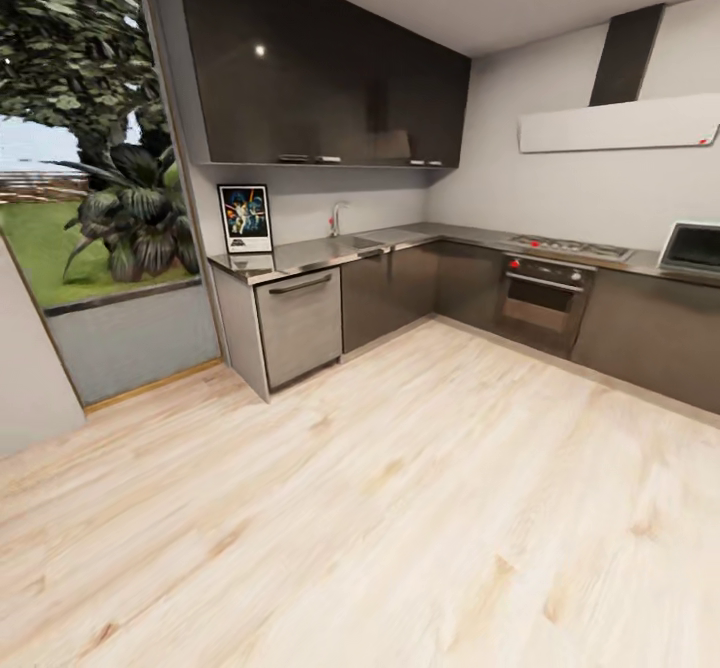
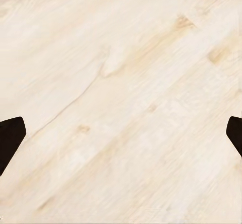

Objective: Pick up the poster from the kitchen countertop and hang it on one of the wall nails in the kitchen.

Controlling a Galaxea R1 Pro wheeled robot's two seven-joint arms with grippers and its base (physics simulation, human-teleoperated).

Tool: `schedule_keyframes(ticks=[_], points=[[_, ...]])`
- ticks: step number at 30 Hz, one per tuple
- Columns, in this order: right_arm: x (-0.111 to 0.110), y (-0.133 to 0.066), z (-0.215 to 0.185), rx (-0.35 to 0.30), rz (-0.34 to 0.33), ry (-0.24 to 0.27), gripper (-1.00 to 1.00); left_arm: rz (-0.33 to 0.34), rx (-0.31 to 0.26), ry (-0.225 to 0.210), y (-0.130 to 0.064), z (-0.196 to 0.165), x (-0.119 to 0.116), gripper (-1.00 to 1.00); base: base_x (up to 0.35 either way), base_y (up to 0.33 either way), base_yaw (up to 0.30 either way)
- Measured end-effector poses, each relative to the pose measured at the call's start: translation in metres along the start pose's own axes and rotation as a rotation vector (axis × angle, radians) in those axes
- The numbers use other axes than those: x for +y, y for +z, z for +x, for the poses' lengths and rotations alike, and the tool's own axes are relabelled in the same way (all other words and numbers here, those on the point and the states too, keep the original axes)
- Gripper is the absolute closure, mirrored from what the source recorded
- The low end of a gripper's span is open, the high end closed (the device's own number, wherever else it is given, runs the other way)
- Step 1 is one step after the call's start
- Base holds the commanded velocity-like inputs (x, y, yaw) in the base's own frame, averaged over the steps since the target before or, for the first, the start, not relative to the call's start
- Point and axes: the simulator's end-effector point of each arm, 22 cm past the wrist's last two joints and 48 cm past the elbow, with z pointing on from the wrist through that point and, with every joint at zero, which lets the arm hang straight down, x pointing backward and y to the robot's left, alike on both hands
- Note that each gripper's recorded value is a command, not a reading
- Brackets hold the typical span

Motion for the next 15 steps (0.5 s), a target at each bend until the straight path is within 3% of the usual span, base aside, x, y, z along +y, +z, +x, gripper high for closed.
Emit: schedule_keyframes(ticks=[7,15], points=[[0.0001,0.0001,0.0014,0.003,0.000,0.000,-1.00,0.000,0.003,0.000,0.0001,0.0011,0.0000,-1.00,0.336,0.054,0.293],[0.0002,0.0002,0.0029,0.007,0.000,0.000,-1.00,-0.006,0.008,-0.006,0.0003,0.0031,0.0030,-1.00,0.297,0.199,0.293]])
